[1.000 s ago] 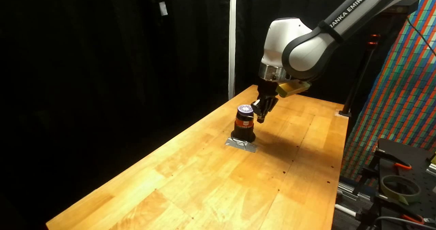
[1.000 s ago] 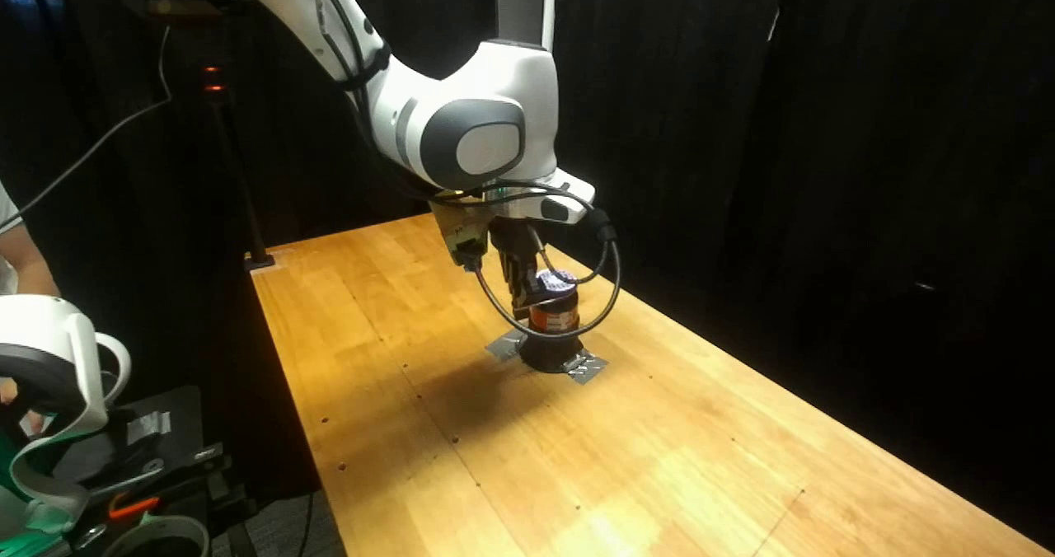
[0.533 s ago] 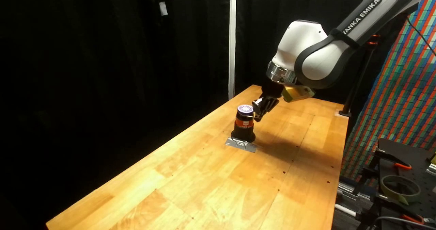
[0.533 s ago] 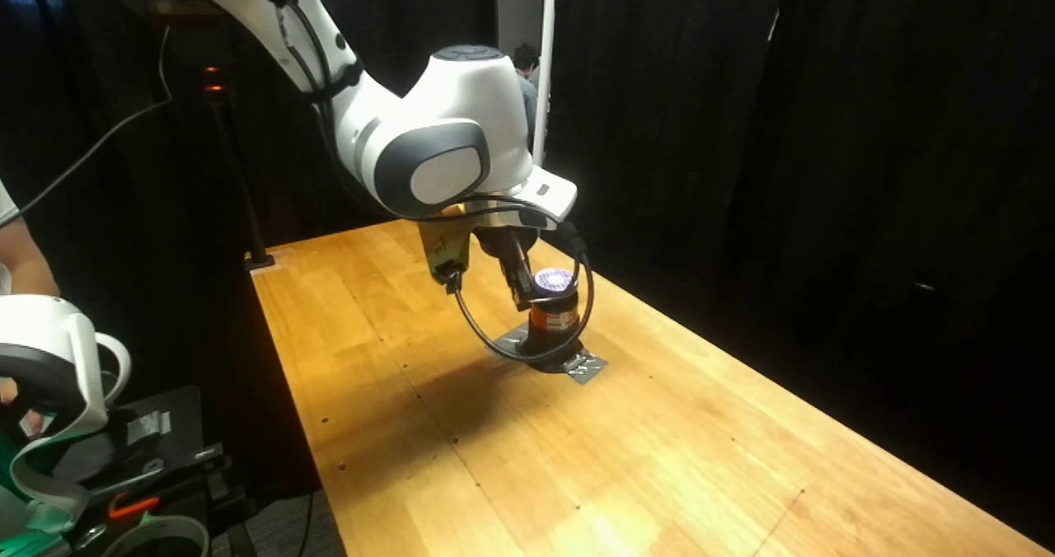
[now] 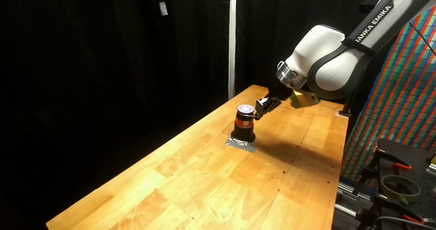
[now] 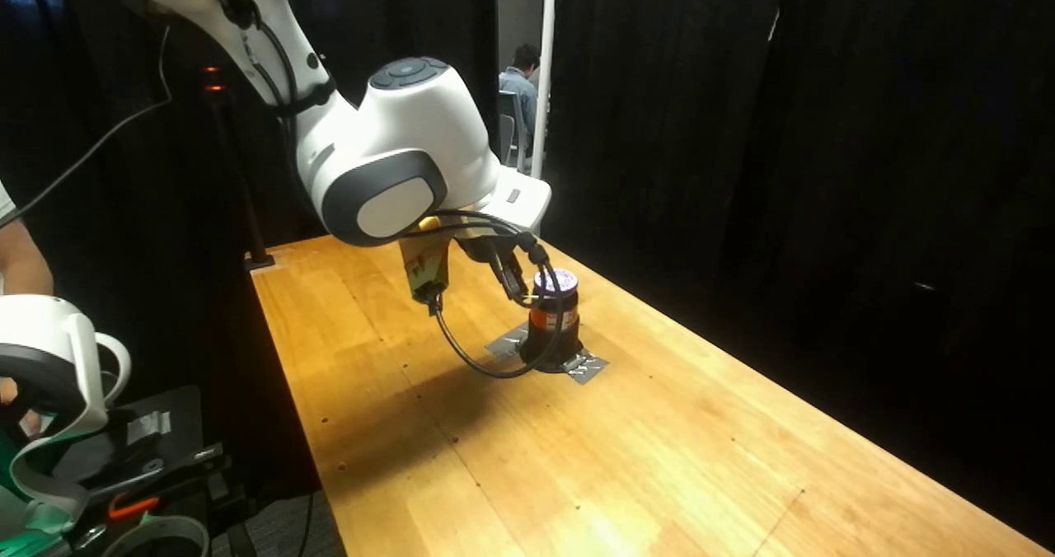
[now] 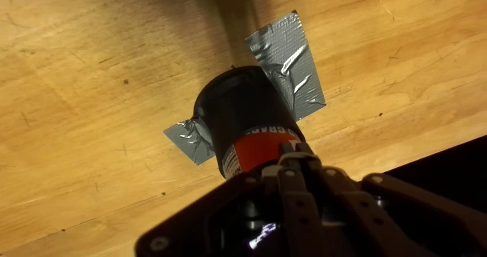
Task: Put the rubber band on the jar.
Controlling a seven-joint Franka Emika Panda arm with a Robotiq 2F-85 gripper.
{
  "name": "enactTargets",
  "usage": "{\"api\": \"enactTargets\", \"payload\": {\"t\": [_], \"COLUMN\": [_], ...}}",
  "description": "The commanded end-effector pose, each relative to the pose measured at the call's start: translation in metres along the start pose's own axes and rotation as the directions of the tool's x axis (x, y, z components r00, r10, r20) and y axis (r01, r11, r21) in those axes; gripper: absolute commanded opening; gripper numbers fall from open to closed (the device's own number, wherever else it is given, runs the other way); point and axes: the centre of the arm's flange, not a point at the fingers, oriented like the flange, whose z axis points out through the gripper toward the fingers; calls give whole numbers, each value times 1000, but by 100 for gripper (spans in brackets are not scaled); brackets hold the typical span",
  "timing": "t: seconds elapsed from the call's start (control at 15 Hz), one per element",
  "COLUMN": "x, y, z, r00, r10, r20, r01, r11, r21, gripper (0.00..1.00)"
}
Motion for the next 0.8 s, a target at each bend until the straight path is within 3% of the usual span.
{"api": "enactTargets", "payload": {"t": [0.0,0.33,0.73], "x": [-15,-22,-30], "y": [12,21,30], "z": [-16,-24,-31], "r00": [997,981,961], "r10": [-12,-1,-2], "r20": [-76,-195,-275], "r01": [15,14,28], "r11": [999,998,996], "r21": [40,65,89], "gripper": [10,9,9]}}
